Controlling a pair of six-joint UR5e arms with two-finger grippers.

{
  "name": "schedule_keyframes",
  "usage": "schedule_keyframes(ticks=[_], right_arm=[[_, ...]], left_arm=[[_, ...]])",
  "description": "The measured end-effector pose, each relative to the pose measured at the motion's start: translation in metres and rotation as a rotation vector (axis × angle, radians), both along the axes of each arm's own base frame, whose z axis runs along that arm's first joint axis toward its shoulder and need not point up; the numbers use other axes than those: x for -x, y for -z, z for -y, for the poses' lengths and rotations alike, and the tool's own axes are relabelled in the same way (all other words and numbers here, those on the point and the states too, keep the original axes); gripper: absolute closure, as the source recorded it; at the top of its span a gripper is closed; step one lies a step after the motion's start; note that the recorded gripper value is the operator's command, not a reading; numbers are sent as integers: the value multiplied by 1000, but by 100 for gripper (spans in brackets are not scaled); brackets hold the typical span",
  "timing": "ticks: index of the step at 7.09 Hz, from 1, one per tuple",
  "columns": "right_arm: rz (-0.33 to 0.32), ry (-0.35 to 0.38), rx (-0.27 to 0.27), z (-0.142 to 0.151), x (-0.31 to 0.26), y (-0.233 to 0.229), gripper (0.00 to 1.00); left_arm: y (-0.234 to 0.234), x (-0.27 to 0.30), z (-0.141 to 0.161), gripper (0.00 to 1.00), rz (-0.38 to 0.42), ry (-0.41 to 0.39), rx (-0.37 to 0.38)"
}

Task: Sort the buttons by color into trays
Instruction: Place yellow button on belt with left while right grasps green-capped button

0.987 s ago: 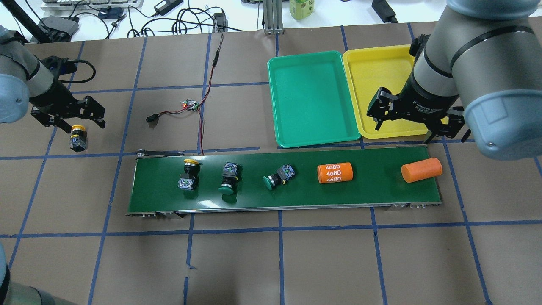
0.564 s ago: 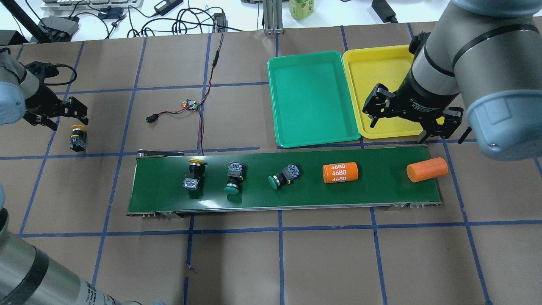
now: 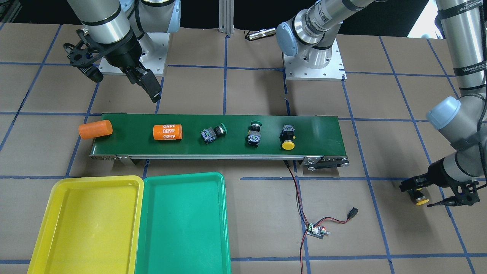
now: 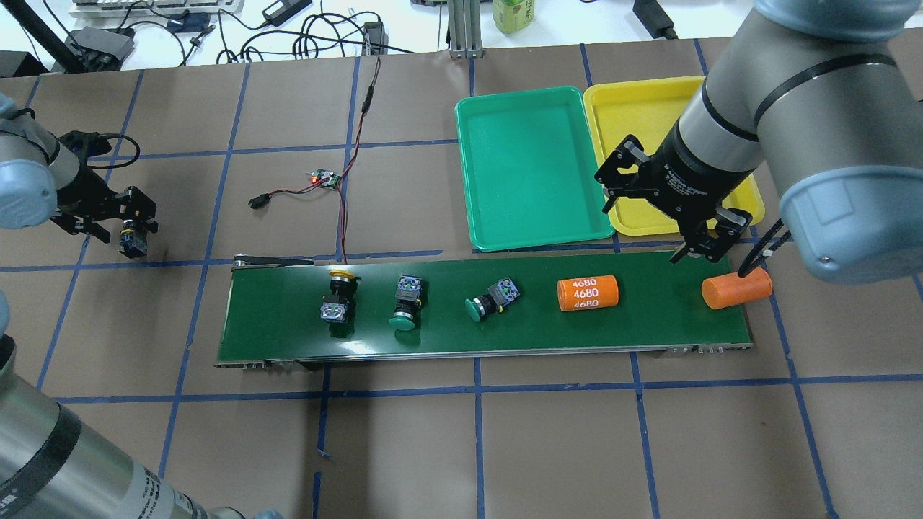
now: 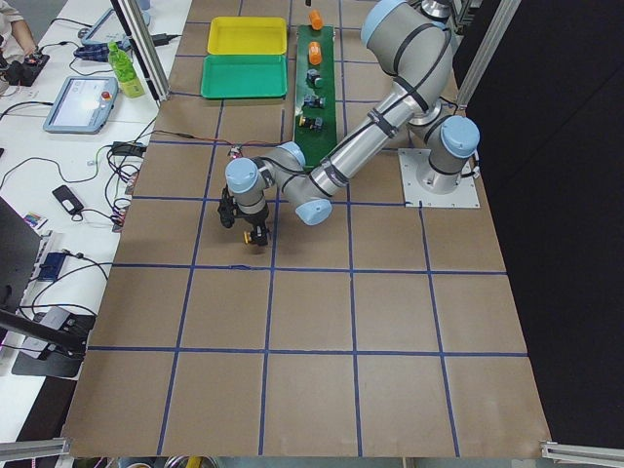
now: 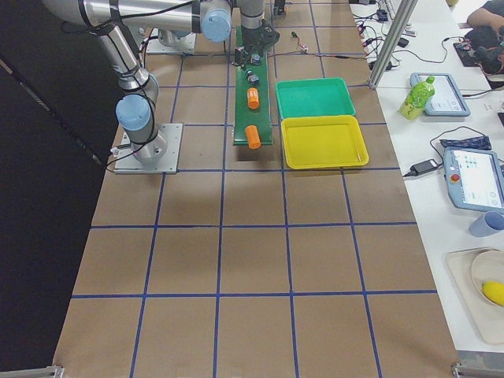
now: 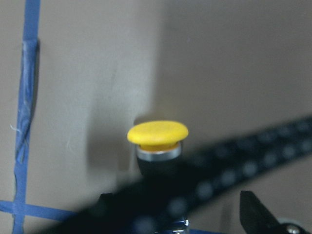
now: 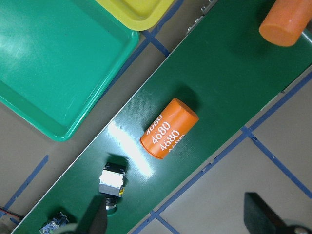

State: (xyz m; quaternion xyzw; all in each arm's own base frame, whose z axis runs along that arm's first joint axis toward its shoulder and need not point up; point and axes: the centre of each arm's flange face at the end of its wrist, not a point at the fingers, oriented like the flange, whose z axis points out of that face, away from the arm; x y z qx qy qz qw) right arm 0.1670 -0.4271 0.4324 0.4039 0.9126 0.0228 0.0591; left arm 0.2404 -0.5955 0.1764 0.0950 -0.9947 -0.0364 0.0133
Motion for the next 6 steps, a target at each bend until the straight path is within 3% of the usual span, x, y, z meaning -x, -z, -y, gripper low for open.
schedule_keyframes(ticks=[3, 4, 6], right_arm=[[-19, 132, -28, -5, -2, 18, 0], [-22, 169, -28, -6, -5, 21, 0], [-25, 199, -49, -12, -16, 32, 0]], left_arm=[[-23, 6, -1, 100, 27, 5, 37], [-47, 31, 0, 100, 36, 27, 49], [-118, 138, -13, 100, 4, 152, 21]])
